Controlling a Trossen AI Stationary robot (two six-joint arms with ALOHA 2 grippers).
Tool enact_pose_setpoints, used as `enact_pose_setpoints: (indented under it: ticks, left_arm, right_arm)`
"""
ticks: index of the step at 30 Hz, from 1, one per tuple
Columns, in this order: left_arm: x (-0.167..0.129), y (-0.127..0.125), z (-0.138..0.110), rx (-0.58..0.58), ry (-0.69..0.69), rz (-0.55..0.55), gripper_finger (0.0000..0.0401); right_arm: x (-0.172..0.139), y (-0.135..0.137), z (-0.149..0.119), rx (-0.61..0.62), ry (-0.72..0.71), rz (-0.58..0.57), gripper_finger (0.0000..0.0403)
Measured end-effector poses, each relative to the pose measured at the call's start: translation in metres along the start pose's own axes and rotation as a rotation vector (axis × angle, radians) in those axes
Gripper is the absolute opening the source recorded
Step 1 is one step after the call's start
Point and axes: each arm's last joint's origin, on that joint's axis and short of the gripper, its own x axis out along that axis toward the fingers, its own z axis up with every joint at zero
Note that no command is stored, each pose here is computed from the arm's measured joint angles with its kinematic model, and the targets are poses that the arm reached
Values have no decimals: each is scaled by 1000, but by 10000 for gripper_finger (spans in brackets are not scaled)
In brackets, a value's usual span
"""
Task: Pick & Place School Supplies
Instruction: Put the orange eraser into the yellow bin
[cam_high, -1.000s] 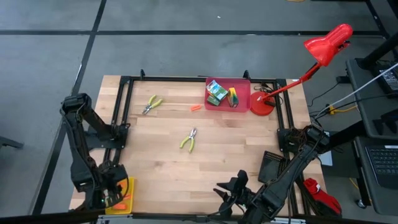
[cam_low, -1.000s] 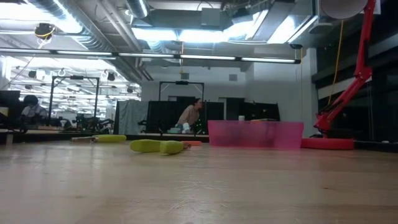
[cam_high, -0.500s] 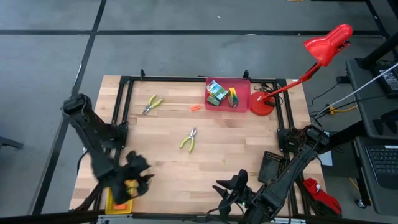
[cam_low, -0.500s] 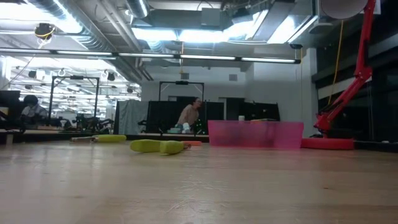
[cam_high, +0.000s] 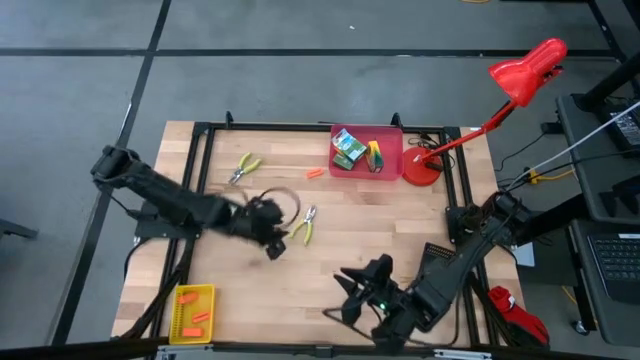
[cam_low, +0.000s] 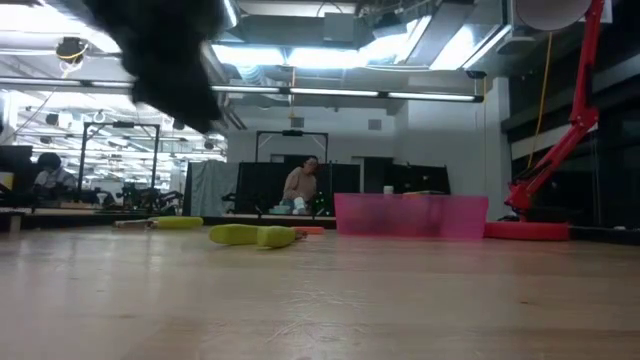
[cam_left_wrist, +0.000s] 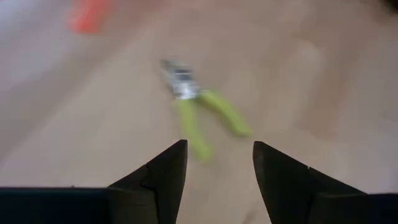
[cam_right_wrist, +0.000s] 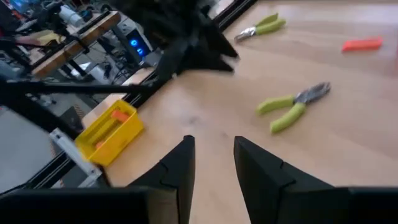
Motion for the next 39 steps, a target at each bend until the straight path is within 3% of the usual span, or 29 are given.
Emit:
enact_pose_setpoints:
  ticks: [2,5,8,12,16,21,26,30,33,39]
  left_arm:
    - [17,12,12,8,38,-131,175]
    - [37,37,29,-9,49,-208,171]
    - [50,65,46,55,34,-180,173]
    - [56,96,69,262,-20,-124,181]
    - [60,125,87,388,-75,-154,190]
    - [85,150,98,359,-114,-189,191]
    - [128,151,101,352,-3,-174,190]
    - [157,148,119,355,23,-87,193]
    - [174,145,126,388,60,-17,193]
    - [193,146,128,403,94,-15,194]
  right_arm:
    - [6,-1,9,-10,1,-12,114]
    - [12,-3,23,-18,6,-19,114]
    - [12,-4,35,-20,-5,-21,114]
    - [10,-7,46,-27,-10,-26,114]
    - [3,-10,55,-22,4,-22,114]
    - [-5,-14,65,-26,45,-12,114]
    - [-11,-17,73,-22,64,-5,114]
    - [-14,-21,76,-38,100,-10,114]
    - [-17,-24,78,-22,121,-18,114]
    - [-23,-26,78,8,130,-26,114]
